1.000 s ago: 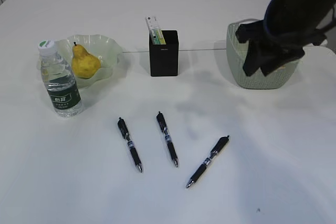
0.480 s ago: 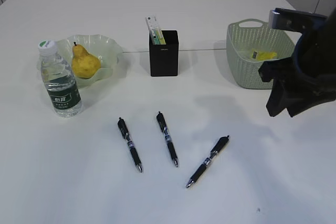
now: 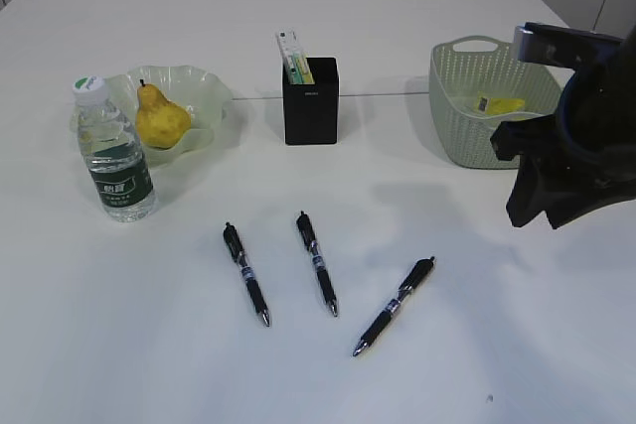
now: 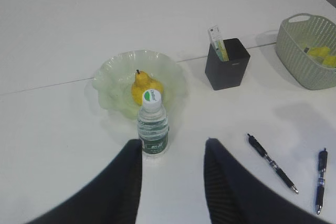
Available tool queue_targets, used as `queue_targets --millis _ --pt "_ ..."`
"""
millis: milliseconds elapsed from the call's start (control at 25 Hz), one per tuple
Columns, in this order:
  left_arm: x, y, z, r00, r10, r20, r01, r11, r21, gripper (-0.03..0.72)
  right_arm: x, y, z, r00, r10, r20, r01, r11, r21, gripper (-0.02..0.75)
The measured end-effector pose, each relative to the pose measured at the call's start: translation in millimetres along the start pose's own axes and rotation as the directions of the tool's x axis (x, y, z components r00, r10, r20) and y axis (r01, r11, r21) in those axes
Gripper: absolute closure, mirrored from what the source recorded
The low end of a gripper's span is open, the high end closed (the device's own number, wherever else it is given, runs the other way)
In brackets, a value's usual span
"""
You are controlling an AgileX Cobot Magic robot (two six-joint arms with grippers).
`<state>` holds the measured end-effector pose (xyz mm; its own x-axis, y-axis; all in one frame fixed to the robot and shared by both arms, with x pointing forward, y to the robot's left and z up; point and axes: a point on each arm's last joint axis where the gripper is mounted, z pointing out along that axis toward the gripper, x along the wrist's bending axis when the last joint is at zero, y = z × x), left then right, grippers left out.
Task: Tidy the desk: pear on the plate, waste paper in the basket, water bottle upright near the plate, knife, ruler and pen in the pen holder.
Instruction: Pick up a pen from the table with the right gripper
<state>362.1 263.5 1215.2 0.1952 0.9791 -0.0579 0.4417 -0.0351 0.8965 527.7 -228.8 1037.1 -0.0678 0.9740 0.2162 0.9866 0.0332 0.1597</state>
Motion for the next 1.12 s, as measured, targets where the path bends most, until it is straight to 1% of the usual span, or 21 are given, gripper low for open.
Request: queue_targets --millis 200,360,440,520,800,960,1120 --pt "-1.4 -0.4 0.0 1.000 -0.013 0.016 0.013 1.000 0.005 0.414 0.3 0.2 0.0 1.000 0.003 -0.003 -0.003 1.000 -0.002 0.424" --pt "-1.4 -0.4 0.0 1.000 -0.013 0.016 0.013 1.000 0.005 0.414 6.0 -0.6 -0.3 0.996 0.052 -0.066 -0.051 0.999 0.010 0.424" --pt "-1.4 -0.6 0.0 1.000 -0.013 0.015 0.013 1.000 0.006 0.414 9.5 -0.7 -0.7 0.989 0.103 -0.103 -0.101 0.995 0.019 0.424" --pt "-1.4 -0.6 0.0 1.000 -0.013 0.015 0.013 1.000 0.006 0.414 11.1 -0.5 -0.9 0.978 0.168 -0.120 -0.166 0.986 0.027 0.424" --pt "-1.3 -0.5 0.0 1.000 -0.011 0.014 0.011 1.000 0.006 0.414 13.1 7.2 -0.1 0.917 0.376 -0.135 -0.384 0.923 -0.036 0.437" --pt "0.4 -0.9 0.0 1.000 0.001 -0.004 -0.001 1.000 0.009 0.414 26.9 10.2 2.9 0.883 0.441 -0.160 -0.457 0.886 -0.080 0.437" --pt "2.1 -3.2 2.6 0.999 0.015 -0.030 -0.013 0.999 0.045 0.414 43.1 8.8 17.4 0.850 0.512 -0.127 -0.522 0.850 -0.069 0.437"
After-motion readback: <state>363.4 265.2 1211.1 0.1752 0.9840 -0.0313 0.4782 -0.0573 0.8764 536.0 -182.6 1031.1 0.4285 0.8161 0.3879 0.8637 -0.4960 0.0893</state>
